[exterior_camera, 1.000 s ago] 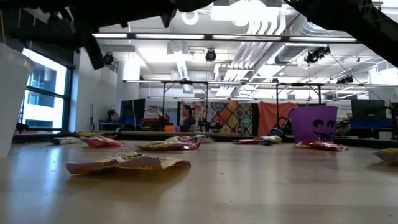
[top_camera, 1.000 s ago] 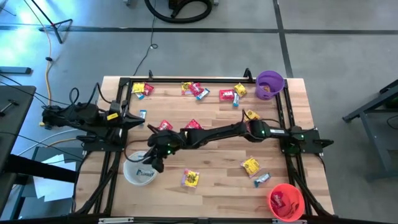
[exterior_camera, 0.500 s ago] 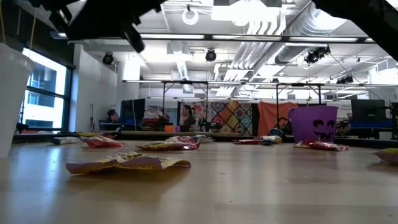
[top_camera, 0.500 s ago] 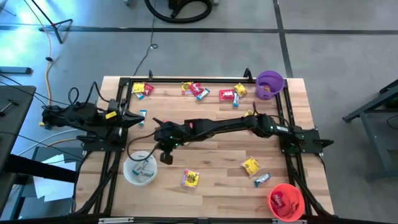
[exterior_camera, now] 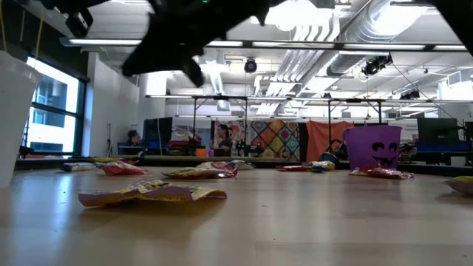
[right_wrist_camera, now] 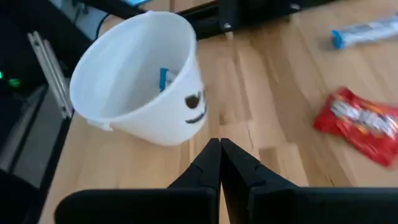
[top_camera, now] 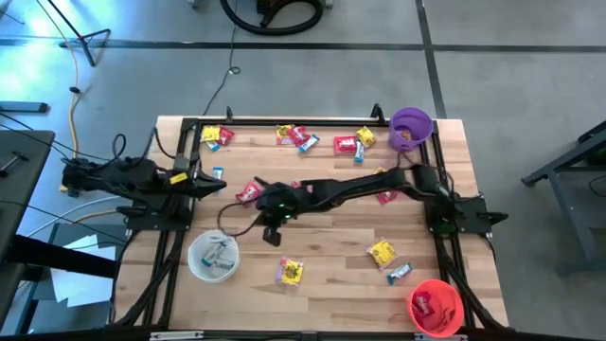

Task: Sort candy
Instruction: Put the yellow candy into the purple bin

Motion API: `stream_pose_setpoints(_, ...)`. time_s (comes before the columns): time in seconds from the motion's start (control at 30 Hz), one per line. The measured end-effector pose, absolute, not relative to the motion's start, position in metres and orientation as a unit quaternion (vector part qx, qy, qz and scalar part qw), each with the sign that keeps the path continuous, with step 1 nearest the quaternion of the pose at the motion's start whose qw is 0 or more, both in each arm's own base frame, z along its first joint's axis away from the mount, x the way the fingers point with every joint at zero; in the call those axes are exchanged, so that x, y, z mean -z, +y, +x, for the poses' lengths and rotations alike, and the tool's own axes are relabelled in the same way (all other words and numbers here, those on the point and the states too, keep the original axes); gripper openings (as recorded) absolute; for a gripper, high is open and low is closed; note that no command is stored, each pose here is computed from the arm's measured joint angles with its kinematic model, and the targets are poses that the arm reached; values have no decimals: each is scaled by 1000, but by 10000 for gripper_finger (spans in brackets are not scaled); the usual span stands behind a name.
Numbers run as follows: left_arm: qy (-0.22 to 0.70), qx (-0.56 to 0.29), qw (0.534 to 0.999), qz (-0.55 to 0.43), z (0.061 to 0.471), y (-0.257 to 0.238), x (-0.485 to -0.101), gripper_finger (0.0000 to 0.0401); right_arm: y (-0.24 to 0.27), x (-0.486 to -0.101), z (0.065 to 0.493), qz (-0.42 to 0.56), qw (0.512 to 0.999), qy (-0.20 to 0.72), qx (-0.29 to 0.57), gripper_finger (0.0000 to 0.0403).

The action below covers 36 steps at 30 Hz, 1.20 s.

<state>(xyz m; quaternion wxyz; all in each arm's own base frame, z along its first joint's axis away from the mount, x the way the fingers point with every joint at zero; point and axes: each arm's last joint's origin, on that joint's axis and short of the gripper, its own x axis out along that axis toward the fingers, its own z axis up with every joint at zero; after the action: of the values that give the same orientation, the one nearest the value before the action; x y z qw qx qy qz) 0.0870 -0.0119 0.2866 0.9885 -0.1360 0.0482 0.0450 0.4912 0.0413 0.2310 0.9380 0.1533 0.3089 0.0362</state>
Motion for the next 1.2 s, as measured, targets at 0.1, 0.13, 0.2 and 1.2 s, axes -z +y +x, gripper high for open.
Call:
stream_pose_setpoints(0.1,74,-64,986,-132,97,-12,-282,0,37,-230,463,171,935,311,0,0)
stream_pose_setpoints(0.13,82,-70,985,-134,102,-12,-281,0,35,-231,453,178,934,311,13,0)
stream_pose_setpoints(0.2,101,-87,981,-142,109,-11,-277,0,32,-233,429,186,931,313,38,0)
stream_pose_setpoints(1.2,131,-223,949,-181,174,59,-254,0,-163,-271,230,235,875,315,281,19)
